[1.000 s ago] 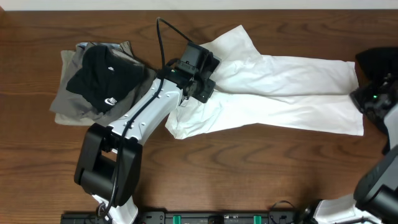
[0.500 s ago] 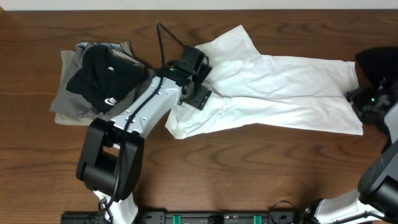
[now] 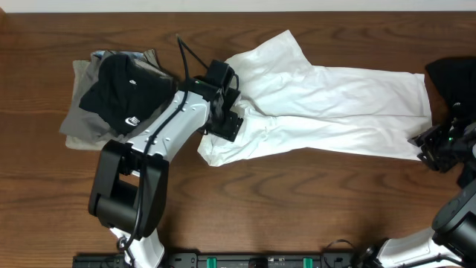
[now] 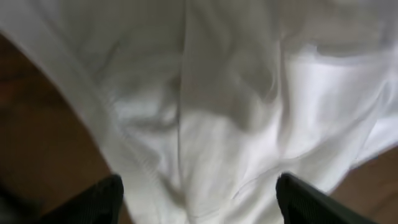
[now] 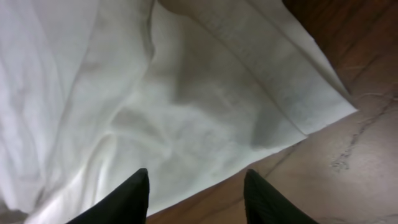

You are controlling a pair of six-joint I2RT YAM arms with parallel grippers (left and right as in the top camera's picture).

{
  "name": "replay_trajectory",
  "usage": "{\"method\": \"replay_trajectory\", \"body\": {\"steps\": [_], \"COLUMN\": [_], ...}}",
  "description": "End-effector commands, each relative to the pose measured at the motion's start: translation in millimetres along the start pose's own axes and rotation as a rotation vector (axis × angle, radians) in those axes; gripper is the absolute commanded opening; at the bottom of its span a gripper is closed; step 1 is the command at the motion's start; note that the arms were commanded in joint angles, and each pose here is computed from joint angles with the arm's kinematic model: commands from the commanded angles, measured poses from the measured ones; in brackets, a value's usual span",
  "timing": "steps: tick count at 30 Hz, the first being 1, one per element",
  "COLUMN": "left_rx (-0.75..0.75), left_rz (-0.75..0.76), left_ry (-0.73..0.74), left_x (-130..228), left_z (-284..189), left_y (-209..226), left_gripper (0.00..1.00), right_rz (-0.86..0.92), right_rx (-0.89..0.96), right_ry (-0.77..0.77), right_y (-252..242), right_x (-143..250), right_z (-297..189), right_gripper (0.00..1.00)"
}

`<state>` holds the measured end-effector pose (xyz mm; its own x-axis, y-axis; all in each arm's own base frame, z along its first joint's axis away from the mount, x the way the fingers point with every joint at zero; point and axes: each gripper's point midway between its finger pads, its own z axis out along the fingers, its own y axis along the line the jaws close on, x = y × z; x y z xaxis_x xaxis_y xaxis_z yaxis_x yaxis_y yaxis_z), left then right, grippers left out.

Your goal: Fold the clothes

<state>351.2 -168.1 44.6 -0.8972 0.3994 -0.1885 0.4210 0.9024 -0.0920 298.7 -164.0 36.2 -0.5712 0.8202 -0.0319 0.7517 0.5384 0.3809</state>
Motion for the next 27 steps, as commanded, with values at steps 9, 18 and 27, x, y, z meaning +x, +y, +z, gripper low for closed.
{"method": "replay_trajectory", "body": {"steps": [9, 18, 27], "left_rx": [0.121, 0.193, 0.109], "left_rz": [0.019, 0.041, 0.103], "left_ry": [-0.163, -0.115, -0.163], "left_x": [-41.4, -36.0, -49.8], "left_z": [6.6, 37.9, 35.2], "left_y": [-18.5, -27.7, -14.6], "left_gripper": [0.6, 0.53, 0.06], "right_rz": [-0.067, -0.07, -0.07], "right_rx": [0.004, 0.002, 0.002], "right_ry": [-0.002, -0.008, -0.008], "right_y": [11.9, 12.4, 12.4], "right_x": [3.8, 2.3, 2.3], "right_z": [1.9, 1.9, 1.9], "right_gripper": [0.45, 0.45, 0.45]}}
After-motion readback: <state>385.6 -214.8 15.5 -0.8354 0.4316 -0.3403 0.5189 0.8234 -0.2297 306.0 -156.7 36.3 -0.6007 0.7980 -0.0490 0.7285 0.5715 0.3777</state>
